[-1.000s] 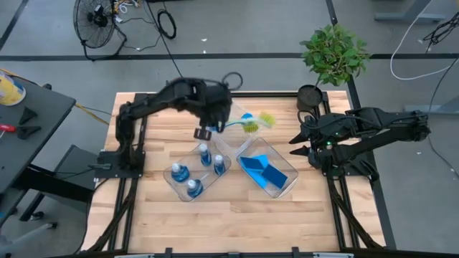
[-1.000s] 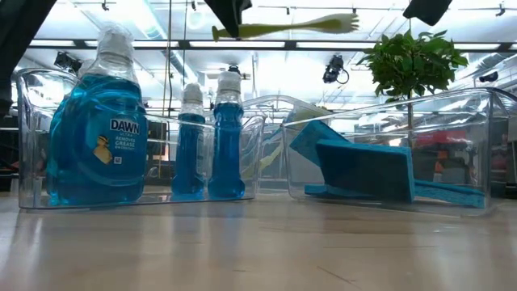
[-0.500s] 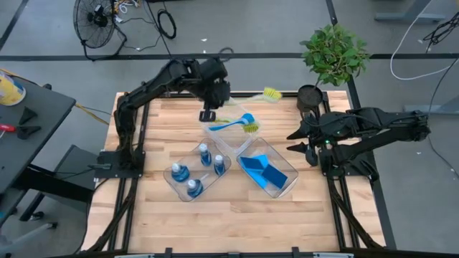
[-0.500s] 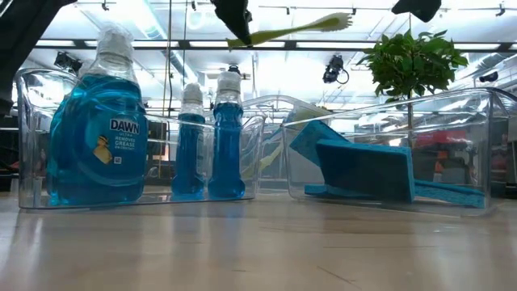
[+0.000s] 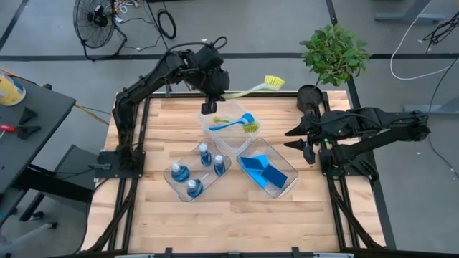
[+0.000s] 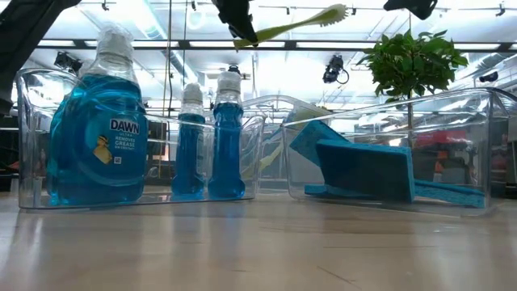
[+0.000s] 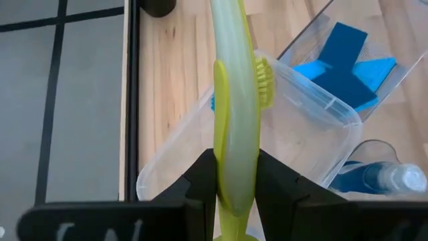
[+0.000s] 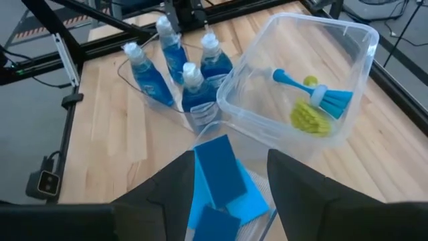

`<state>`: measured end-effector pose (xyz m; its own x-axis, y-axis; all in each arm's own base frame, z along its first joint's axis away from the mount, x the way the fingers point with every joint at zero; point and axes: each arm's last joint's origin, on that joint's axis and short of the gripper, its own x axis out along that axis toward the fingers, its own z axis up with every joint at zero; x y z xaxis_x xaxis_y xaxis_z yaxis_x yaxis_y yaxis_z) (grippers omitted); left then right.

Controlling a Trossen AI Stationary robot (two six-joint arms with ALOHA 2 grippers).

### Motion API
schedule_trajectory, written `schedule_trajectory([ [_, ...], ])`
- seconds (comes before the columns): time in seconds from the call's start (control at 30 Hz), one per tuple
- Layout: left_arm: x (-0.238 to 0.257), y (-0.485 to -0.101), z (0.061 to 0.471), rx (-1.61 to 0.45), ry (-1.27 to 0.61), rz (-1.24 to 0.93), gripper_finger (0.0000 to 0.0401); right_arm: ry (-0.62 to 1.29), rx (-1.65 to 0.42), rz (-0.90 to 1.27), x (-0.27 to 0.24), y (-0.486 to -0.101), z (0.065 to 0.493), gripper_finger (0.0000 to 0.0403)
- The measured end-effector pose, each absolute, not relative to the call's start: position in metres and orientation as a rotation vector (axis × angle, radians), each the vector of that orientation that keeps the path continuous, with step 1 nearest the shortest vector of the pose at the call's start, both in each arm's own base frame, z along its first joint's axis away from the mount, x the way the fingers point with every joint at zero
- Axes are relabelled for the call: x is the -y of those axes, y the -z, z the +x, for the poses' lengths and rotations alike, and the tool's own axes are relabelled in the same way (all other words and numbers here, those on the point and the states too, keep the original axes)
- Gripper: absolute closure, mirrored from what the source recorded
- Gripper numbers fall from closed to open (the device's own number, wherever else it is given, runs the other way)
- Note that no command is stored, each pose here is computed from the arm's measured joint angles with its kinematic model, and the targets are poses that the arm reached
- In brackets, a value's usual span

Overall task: Pick & Place Kitchen Sink Supplies
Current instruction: Put the yellow toilet brush into the transparent container

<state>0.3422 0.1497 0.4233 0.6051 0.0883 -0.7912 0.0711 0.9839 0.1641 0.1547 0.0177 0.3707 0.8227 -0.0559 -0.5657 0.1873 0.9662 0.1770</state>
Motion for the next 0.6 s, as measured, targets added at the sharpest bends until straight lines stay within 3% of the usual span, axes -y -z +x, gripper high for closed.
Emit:
schedule_trajectory([
  [0.23, -0.147, -0.428, 0.338, -0.912, 0.006, 0.210, 0.0321, 0.160, -0.577, 0.257, -0.017, -0.371, 0.155, 0.0213],
  [0.6, -0.120, -0.497, 0.264, -0.698, -0.074, 0.271, 0.0321, 0.211, -0.526, 0.262, -0.016, -0.375, 0.157, 0.0213],
])
